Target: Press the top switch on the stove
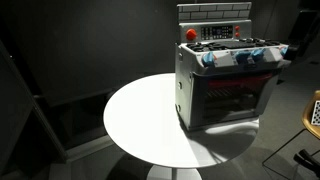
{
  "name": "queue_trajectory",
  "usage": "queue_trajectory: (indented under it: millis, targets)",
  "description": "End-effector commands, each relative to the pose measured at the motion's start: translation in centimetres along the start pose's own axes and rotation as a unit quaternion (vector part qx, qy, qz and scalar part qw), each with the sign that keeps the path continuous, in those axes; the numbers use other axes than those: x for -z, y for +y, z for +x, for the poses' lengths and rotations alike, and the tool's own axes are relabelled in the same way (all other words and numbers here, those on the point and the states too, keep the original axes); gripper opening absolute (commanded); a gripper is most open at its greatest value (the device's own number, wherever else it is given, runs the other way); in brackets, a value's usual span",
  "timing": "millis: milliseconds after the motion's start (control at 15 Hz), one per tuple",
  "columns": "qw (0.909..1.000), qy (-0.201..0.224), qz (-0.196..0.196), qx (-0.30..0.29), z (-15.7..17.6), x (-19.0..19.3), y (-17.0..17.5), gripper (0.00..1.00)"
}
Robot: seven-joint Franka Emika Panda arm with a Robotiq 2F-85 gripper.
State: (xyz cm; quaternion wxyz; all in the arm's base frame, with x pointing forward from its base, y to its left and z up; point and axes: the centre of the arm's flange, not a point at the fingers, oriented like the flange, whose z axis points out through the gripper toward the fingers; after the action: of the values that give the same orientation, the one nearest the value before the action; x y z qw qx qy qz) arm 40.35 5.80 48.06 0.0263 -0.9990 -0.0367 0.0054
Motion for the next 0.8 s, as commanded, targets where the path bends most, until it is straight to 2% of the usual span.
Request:
queue_trajectory:
  millis: [0,467,733]
  targets:
    - [1.0,0.0,0.0,0.0,0.0,0.0,0.0,1.0]
    - [1.0,0.003,0.0,0.001,0.2,0.3,0.0,1.0]
    - [0.9995,0.03,-0.001,0.01,1.6,2.6,0.1,1.0]
